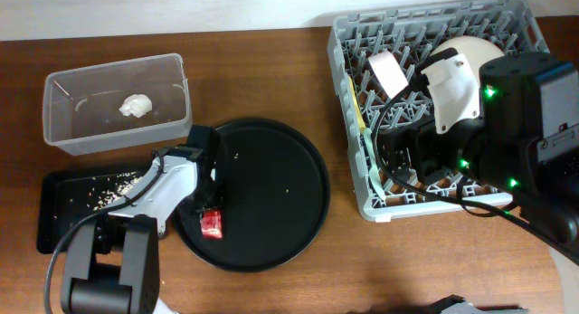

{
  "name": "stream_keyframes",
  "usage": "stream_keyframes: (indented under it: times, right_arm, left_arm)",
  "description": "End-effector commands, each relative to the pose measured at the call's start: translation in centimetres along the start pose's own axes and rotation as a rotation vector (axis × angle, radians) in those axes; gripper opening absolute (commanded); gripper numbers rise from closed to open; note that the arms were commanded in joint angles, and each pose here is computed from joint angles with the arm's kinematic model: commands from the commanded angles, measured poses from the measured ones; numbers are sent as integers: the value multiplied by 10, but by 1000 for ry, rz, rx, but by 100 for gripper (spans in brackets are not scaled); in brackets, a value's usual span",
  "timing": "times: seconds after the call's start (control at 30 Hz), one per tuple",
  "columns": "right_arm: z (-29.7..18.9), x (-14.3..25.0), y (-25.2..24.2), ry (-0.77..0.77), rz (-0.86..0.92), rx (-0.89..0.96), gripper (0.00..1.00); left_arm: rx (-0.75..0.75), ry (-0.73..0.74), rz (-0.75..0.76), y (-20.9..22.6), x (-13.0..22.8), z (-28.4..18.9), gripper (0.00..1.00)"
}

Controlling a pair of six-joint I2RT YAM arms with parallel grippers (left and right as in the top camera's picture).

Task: Sort waste into correct bins and load items into the dishwasher rack
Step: 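Carry the red packet into the clear bin and release it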

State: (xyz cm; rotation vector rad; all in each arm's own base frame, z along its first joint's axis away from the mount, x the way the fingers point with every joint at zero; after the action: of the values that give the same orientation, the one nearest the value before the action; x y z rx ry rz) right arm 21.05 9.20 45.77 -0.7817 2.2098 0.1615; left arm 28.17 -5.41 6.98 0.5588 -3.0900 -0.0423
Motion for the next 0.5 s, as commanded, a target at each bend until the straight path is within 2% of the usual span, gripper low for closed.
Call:
stream_keyframes:
  times: [0.0,0.03,0.3,0.47]
  right_arm:
    - [-6,-2,1,-25,-12,-1,98]
    - [-6,-2,1,-24,-12,-1,98]
    - [-6,-2,1,-24,-12,-1,98]
    - [-6,-2,1,-24,-11,-1,98]
  left_arm:
    - [-64,45,6,7,3,8,5]
    - [-66,48,6,6,1,5,1]
    - [-43,2,4,-13,-35,-86,1]
    - [-50,-306,-54,-15,-83,-177,1]
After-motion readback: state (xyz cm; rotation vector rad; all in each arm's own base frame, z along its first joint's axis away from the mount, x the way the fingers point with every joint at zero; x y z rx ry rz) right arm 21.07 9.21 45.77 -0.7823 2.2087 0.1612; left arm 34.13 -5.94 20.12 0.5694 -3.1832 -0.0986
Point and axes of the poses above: each gripper's point midway between its finger pads, its own z axis out along the fingers, its own y axis along the line the jaws close on, x = y × z, the point moved 7 cm from there along -z, back along the fingers, and after that the axes turned 15 degrees about -z, right-handed, at the moved point
